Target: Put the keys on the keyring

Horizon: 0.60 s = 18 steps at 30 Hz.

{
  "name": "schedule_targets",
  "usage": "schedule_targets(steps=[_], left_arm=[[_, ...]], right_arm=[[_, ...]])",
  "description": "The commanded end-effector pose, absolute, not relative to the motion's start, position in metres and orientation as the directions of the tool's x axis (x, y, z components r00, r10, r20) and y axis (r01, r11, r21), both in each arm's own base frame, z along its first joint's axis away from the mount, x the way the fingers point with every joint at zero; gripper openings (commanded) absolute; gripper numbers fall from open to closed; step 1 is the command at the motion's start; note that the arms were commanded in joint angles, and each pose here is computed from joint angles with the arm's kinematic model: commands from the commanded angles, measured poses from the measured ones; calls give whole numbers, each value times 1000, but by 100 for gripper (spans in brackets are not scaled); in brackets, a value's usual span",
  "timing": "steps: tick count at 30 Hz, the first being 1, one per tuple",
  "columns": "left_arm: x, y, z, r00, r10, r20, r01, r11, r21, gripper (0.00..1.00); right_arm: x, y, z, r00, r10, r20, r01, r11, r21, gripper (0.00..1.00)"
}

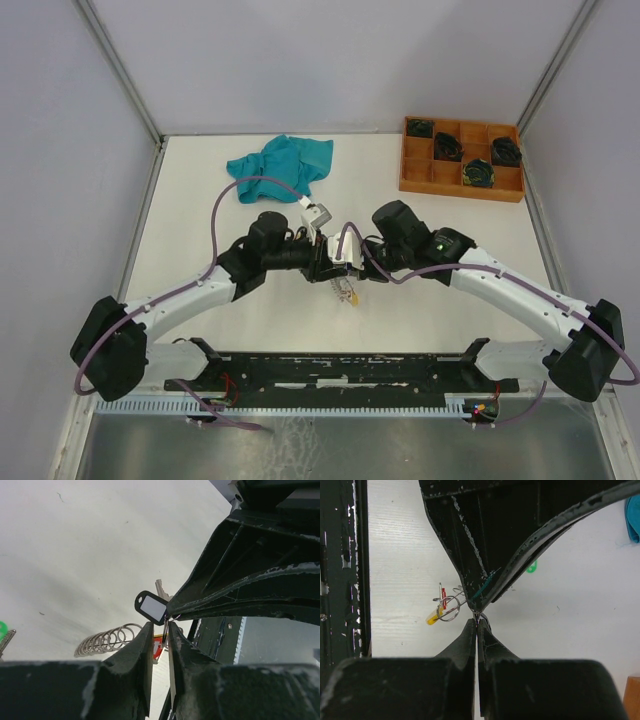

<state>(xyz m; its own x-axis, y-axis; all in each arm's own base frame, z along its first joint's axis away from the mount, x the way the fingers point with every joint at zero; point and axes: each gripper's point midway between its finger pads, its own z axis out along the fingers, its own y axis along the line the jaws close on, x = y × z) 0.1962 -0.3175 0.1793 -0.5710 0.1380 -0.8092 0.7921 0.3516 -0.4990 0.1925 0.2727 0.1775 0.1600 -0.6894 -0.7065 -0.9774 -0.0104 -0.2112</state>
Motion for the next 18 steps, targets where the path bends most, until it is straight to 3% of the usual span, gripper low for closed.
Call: schedule_targets(steps=[1, 6, 18], left_arm=[[195, -327, 198, -582, 116, -805, 795, 291, -532, 21], [196, -325, 196, -577, 120, -808, 797, 299, -525, 4], [217, -309, 221, -460, 24, -887, 814, 410, -411, 3]], right_arm=[[201, 287, 202, 205, -639, -742, -965, -5, -263, 1], [204, 285, 204, 207, -636, -743, -960, 14, -280, 1], [199, 268, 191, 157, -664, -731, -959, 72, -272, 1]])
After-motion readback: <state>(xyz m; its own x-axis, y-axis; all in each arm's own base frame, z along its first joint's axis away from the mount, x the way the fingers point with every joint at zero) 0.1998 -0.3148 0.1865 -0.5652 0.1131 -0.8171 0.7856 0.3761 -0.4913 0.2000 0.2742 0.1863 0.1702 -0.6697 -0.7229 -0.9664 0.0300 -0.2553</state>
